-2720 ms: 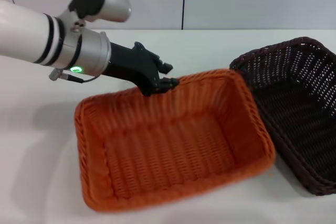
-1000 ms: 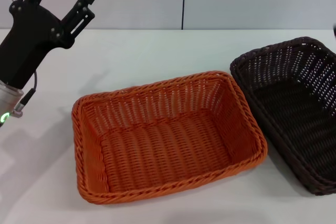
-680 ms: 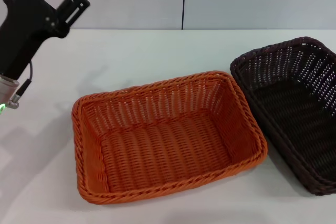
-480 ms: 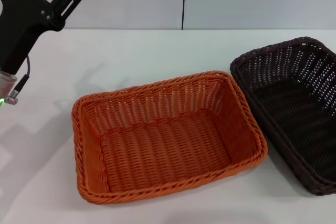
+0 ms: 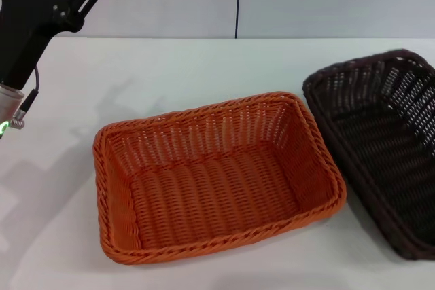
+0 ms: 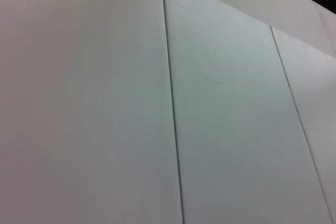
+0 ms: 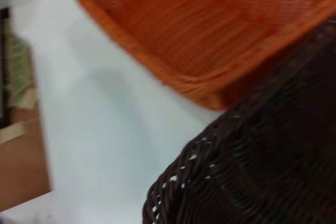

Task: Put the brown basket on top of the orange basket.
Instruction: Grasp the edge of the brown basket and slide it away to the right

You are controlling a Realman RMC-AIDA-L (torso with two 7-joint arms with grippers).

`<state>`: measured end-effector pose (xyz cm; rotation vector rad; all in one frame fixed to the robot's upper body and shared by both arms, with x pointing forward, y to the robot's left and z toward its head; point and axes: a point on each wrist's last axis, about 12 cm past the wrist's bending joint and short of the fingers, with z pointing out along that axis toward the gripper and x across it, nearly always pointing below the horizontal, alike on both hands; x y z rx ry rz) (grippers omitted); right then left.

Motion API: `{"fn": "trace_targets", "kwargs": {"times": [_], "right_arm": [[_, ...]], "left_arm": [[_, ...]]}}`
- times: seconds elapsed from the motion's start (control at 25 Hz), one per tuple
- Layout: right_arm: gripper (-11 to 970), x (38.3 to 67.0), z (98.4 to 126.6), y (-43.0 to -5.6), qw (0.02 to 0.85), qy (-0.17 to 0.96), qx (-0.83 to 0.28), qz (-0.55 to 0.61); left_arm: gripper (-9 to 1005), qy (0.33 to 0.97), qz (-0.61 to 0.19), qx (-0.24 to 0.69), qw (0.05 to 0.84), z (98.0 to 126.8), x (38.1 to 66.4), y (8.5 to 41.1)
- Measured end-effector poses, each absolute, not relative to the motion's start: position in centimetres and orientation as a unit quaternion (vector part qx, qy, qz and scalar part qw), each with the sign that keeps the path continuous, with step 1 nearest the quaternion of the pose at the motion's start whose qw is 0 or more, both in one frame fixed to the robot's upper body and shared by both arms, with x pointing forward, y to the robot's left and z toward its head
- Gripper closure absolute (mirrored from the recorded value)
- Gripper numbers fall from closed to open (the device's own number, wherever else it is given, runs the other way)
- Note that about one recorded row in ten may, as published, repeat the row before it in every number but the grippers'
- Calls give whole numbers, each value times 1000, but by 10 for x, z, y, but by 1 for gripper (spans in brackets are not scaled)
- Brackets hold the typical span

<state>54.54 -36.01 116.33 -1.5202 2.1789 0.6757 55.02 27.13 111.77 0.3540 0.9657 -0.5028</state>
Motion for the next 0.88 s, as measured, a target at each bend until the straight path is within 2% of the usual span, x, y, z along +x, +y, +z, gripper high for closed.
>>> {"fn": "trace_targets", "kwargs": {"times": [0.44, 0.88], "right_arm": [[389, 521, 1160, -331, 154, 706, -603, 338], [389, 512, 1151, -312, 119, 671, -627, 377]], "left_arm": [[183, 456, -230, 156, 845, 1119, 554, 271], [183, 451, -215, 146, 854, 1125, 563, 269]]}}
